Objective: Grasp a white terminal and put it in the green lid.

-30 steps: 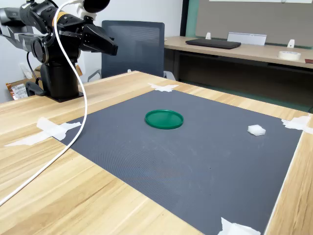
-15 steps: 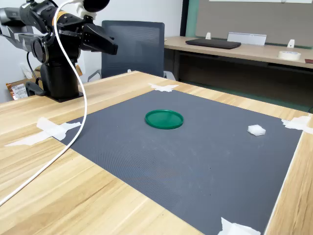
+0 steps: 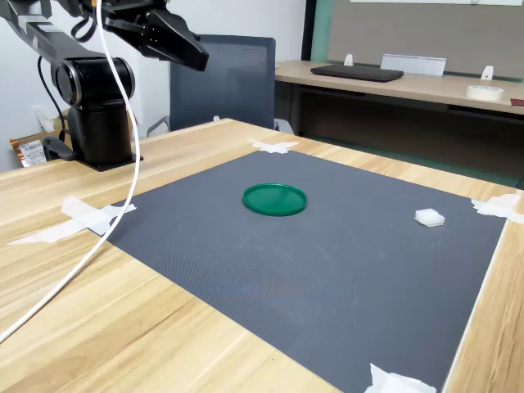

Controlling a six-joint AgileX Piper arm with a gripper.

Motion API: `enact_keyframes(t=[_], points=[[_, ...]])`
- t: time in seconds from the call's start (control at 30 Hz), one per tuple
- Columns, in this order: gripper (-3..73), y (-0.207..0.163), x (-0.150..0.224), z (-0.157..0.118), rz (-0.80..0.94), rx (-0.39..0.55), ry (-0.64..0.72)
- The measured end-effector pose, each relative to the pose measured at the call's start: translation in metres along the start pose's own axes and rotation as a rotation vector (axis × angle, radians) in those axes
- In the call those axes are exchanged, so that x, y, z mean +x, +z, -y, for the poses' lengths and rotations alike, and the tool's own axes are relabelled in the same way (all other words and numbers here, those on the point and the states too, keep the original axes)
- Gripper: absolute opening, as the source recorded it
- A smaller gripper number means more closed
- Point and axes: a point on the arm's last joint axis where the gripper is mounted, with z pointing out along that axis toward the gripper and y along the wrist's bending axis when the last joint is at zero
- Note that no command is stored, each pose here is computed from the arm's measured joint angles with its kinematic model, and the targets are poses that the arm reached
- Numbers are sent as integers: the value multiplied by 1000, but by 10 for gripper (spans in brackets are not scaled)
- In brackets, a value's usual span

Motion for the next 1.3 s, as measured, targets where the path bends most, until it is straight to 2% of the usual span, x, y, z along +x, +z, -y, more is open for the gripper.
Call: enact_keyframes(t=[0.3, 0.43, 0.8, 1.0, 1.17, 1.3], points=[[-28, 41, -30, 10, -138, -29, 6], [-28, 60, -49, 14, -193, -66, -33], [-28, 101, -91, 15, -454, -302, -121], [-21, 124, -105, 18, -544, -425, -270], [31, 144, -111, 20, -637, -504, -313], [152, 158, -117, 23, -657, -524, -314]])
